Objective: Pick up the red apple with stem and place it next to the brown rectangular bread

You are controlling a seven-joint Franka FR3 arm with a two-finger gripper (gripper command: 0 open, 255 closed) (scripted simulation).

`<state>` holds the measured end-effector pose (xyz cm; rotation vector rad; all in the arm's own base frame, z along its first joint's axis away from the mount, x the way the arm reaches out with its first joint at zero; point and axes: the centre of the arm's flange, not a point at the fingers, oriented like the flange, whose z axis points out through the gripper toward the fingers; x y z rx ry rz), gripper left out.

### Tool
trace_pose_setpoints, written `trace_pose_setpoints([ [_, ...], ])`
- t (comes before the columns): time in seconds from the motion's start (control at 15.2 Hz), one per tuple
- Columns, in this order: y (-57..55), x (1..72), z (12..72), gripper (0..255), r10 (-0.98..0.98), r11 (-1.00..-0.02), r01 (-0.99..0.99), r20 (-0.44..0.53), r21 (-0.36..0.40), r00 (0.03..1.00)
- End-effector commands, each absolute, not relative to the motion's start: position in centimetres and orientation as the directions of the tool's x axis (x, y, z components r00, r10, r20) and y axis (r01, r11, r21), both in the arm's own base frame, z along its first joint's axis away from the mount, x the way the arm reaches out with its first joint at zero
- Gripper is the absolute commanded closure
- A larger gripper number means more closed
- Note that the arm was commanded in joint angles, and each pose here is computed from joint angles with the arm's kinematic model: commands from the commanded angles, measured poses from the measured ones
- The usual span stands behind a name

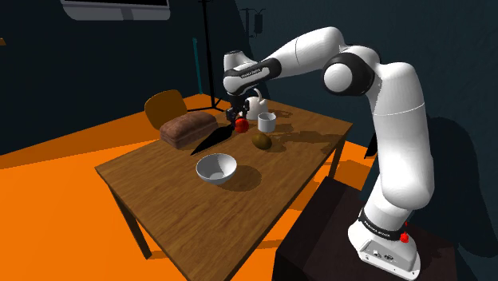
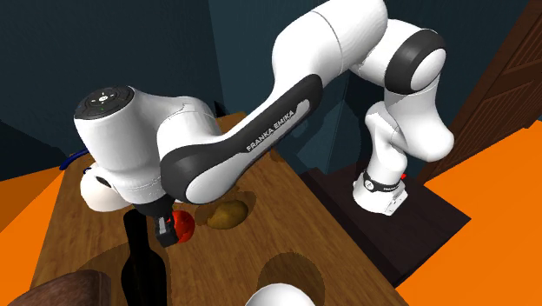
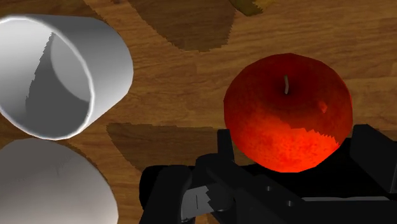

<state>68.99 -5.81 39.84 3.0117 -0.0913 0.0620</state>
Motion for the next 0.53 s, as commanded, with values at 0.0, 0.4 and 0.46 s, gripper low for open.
trace_pose_setpoints([
  [0.0, -5.8, 69.0, 38.8, 255, -0.058, -0.990, -0.063, 0.045, 0.126, 0.997],
  [0.4, -5.8, 69.0, 35.7, 255, -0.058, -0.990, -0.063, 0.045, 0.126, 0.997],
  [0.46, -5.8, 69.0, 35.3, 255, -0.058, -0.990, -0.063, 0.045, 0.126, 0.997],
])
